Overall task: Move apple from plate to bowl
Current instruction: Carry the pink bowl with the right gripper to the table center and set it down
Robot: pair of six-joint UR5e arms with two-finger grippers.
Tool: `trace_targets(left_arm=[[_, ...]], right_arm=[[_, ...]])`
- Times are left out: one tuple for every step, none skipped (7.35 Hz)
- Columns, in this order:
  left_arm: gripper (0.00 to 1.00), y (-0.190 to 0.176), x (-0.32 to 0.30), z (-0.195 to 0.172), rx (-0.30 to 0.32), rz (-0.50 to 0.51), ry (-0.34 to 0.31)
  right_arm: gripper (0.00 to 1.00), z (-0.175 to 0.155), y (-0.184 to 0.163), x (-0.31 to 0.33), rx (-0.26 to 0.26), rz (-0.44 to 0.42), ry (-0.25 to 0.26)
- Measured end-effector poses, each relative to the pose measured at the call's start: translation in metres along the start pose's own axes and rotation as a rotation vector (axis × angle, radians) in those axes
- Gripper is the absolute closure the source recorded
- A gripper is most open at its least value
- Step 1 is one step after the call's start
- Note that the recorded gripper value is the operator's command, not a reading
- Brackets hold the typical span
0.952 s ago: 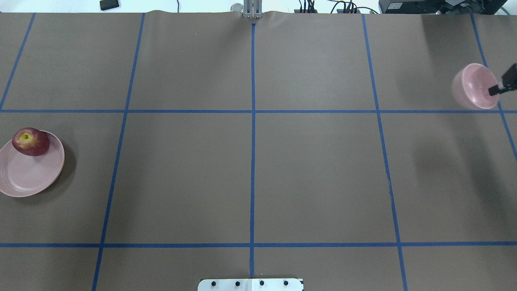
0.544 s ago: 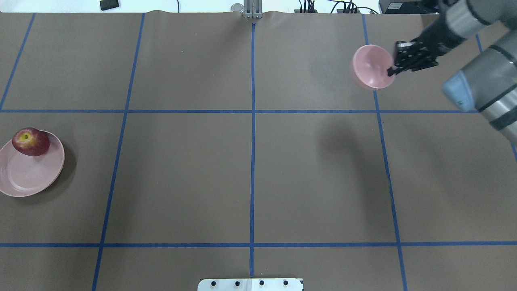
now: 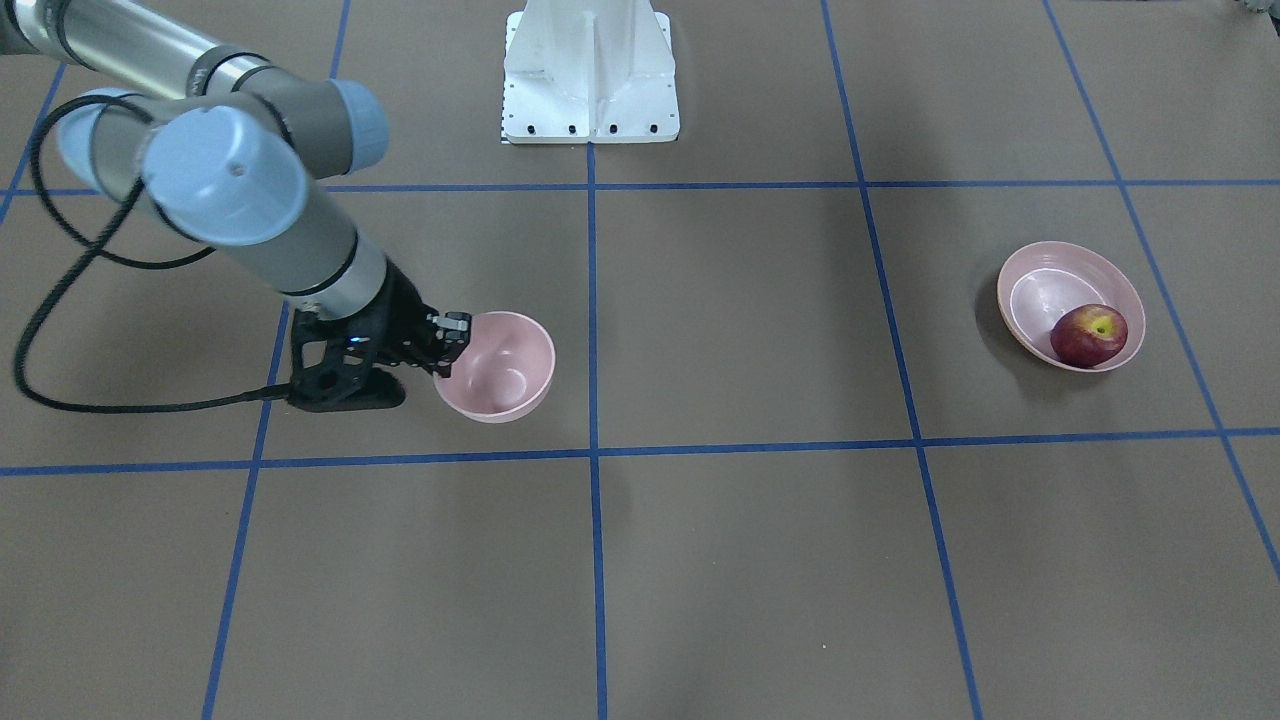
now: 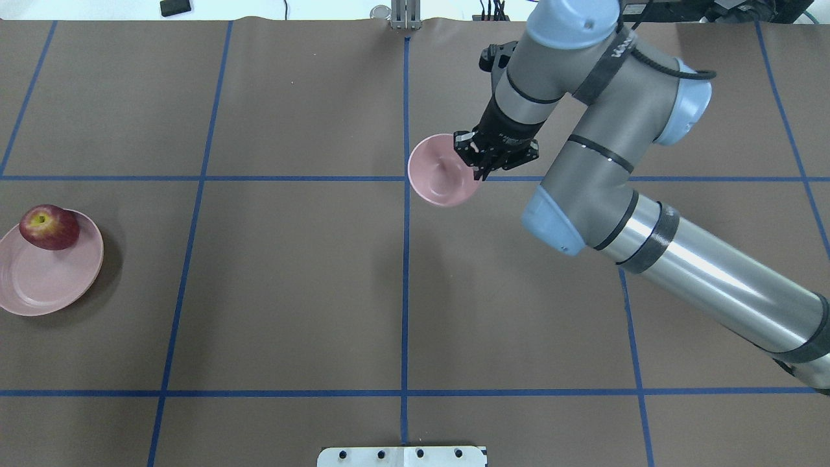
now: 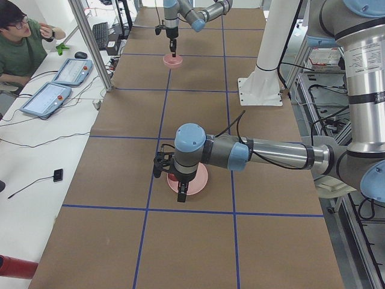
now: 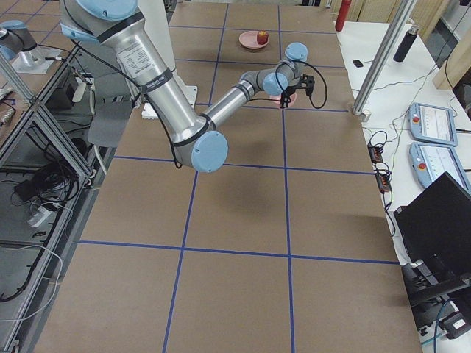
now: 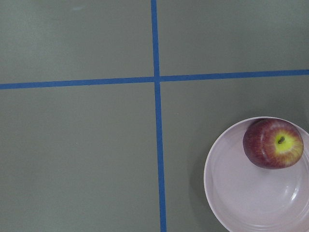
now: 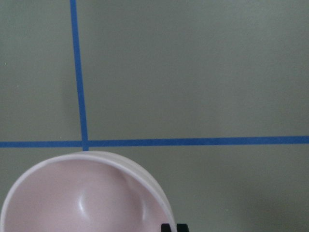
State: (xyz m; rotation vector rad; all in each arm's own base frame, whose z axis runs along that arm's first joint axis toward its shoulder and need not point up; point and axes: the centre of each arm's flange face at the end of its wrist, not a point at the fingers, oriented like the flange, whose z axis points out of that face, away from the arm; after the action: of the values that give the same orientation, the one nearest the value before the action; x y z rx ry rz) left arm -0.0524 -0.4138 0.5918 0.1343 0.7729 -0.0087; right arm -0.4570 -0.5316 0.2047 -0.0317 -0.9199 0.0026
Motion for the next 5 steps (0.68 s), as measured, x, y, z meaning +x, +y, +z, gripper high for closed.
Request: trace_targets(left_arm=[[0.02, 0.000, -0.001, 0.001, -0.002, -0.002, 0.000], [0.02, 0.000, -0.001, 0.001, -0.002, -0.002, 0.000], [0.02, 0.000, -0.001, 0.001, -0.002, -0.002, 0.000], [0.02, -0.001, 0.000, 0.000, 0.000, -0.004, 0.000], [0.02, -0.001, 0.000, 0.000, 0.002, -0.009, 0.000]], right_arm=[[1.00, 0.013, 0.013, -0.014, -0.007, -0.017, 0.018], [1.00, 0.024, 0.018, -0.022, -0.006, -0.029, 0.035], [1.00, 0.036, 0.016, -0.029, -0.007, -0.035, 0.050], [1.00, 0.049, 0.013, -0.036, -0.010, -0.039, 0.057], [1.00, 0.062, 0.013, -0.040, -0.013, -0.049, 0.058]])
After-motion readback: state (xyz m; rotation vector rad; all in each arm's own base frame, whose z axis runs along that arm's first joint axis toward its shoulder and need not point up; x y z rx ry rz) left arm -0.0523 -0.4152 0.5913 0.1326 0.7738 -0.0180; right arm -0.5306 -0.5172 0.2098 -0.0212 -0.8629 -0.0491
